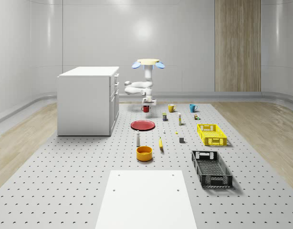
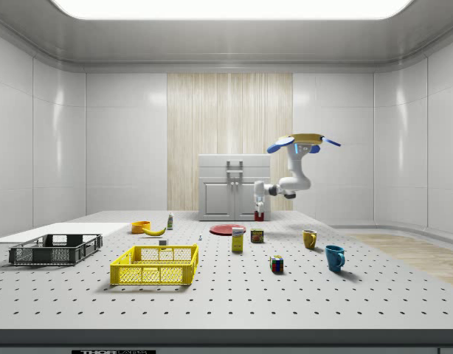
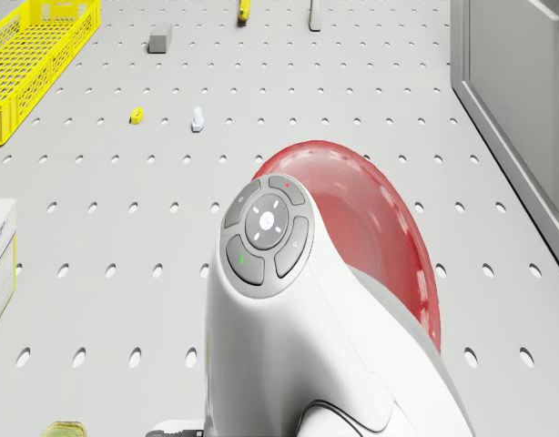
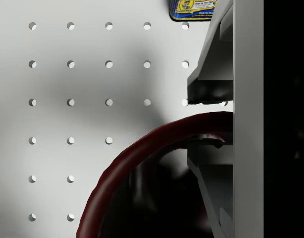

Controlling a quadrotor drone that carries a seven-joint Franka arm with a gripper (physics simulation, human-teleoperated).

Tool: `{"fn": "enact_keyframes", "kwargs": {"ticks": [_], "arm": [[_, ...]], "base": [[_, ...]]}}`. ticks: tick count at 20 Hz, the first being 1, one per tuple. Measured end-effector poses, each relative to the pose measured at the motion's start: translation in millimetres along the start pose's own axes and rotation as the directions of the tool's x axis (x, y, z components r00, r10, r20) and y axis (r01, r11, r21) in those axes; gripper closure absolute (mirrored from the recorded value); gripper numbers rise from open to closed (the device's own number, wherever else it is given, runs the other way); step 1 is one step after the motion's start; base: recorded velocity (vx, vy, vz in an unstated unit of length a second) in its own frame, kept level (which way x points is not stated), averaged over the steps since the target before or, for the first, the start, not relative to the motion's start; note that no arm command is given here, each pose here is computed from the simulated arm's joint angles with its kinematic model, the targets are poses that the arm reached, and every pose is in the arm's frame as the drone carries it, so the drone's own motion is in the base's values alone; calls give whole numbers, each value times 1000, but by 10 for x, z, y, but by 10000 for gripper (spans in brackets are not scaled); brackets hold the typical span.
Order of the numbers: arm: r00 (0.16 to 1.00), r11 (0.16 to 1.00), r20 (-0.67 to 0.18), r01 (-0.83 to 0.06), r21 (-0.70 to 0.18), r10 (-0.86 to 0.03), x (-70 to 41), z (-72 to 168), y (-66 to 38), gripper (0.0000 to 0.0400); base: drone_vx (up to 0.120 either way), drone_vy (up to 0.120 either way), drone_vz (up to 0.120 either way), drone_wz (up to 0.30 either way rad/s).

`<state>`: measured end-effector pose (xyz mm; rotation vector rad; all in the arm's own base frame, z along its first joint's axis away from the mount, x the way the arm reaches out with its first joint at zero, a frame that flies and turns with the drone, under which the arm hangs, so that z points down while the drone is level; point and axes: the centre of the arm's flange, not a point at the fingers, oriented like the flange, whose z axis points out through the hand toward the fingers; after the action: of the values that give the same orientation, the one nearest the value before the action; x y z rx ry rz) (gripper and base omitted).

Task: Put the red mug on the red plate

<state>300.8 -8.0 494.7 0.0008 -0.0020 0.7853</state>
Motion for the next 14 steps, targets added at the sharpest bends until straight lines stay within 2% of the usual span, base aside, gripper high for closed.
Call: {"fn": "enact_keyframes", "kwargs": {"ticks": [5,14], "arm": [[1000,1000,0,0,0,0,0,0,0,300],[1000,1000,0,0,0,0,0,0,0,300]], "base": [[120,-120,0,0],[120,-4,-4,0]]}}
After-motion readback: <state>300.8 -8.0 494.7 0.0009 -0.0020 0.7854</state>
